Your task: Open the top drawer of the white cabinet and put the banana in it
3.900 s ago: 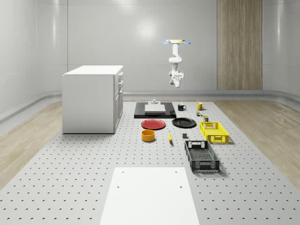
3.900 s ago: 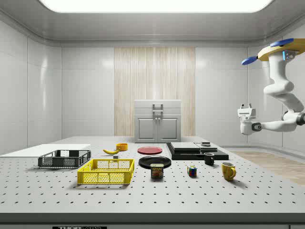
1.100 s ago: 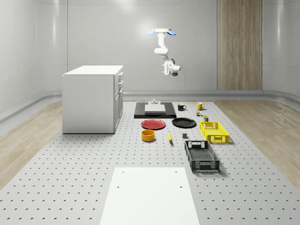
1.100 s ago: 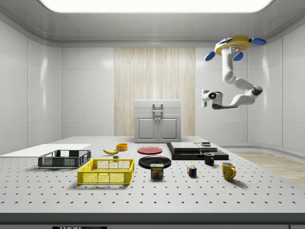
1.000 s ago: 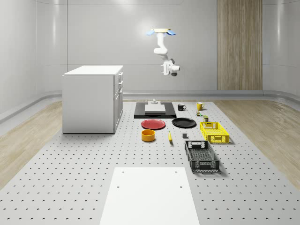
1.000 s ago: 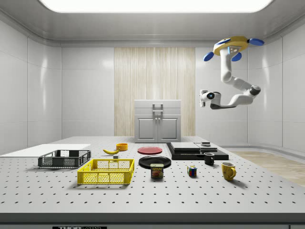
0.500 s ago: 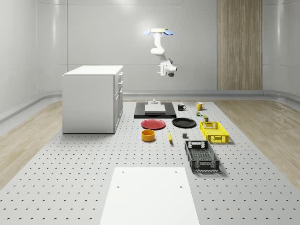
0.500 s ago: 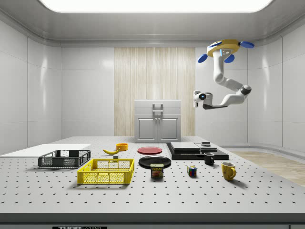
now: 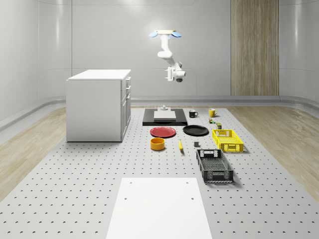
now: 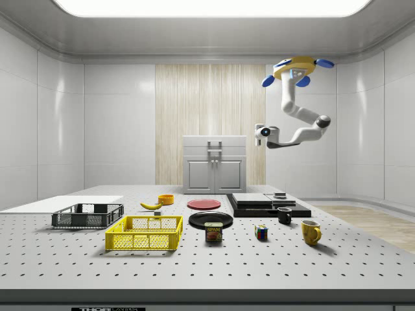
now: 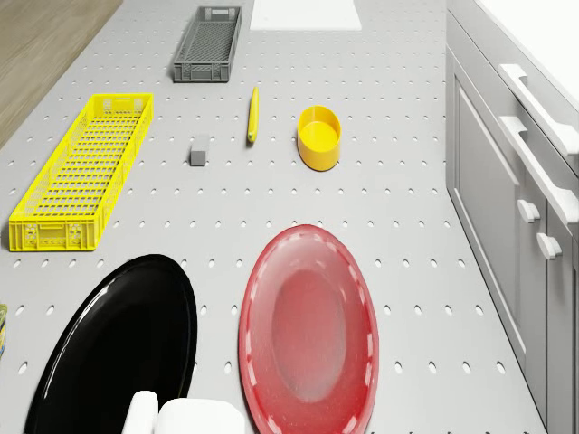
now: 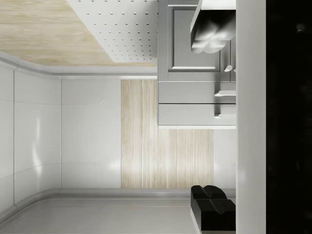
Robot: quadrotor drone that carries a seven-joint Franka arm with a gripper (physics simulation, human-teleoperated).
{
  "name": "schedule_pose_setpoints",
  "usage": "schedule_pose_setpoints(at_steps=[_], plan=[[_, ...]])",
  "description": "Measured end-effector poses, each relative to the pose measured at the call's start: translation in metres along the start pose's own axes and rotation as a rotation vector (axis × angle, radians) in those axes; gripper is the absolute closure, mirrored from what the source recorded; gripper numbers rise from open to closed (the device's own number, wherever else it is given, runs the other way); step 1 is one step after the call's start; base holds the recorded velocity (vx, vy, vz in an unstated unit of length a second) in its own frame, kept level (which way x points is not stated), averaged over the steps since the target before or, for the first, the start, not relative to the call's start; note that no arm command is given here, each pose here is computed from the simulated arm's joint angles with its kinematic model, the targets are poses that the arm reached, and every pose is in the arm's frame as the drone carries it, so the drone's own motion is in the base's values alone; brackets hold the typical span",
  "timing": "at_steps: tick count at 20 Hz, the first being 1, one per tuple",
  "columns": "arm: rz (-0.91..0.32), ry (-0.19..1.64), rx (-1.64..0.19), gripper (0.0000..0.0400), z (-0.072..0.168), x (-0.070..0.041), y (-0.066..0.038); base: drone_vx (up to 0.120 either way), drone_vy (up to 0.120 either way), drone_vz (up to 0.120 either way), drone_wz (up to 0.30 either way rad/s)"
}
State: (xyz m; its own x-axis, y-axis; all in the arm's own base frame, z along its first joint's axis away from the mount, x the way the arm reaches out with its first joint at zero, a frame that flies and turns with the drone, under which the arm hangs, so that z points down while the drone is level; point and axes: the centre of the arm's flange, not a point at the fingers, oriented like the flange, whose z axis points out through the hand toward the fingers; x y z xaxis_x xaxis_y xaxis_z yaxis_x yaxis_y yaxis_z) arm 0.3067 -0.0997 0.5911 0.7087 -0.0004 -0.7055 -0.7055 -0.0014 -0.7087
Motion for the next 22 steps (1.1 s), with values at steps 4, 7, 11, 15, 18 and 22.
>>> schedule_pose_setpoints(at_steps=[4, 7, 11, 15, 18, 22], plan=[[0.000, 0.000, 0.000, 0.0000, 0.0000, 0.0000, 0.0000, 0.120, -0.110, 0.000, 0.000], [0.000, 0.000, 0.000, 0.0000, 0.0000, 0.0000, 0.0000, 0.120, 0.000, 0.000, 0.000], [0.000, 0.000, 0.000, 0.0000, 0.0000, 0.0000, 0.0000, 0.120, -0.120, 0.000, 0.000], [0.000, 0.000, 0.000, 0.0000, 0.0000, 0.0000, 0.0000, 0.120, -0.120, 0.000, 0.000], [0.000, 0.000, 0.000, 0.0000, 0.0000, 0.0000, 0.0000, 0.120, -0.107, 0.000, 0.000], [0.000, 0.000, 0.000, 0.0000, 0.0000, 0.0001, 0.0000, 0.120, 0.000, 0.000, 0.000]])
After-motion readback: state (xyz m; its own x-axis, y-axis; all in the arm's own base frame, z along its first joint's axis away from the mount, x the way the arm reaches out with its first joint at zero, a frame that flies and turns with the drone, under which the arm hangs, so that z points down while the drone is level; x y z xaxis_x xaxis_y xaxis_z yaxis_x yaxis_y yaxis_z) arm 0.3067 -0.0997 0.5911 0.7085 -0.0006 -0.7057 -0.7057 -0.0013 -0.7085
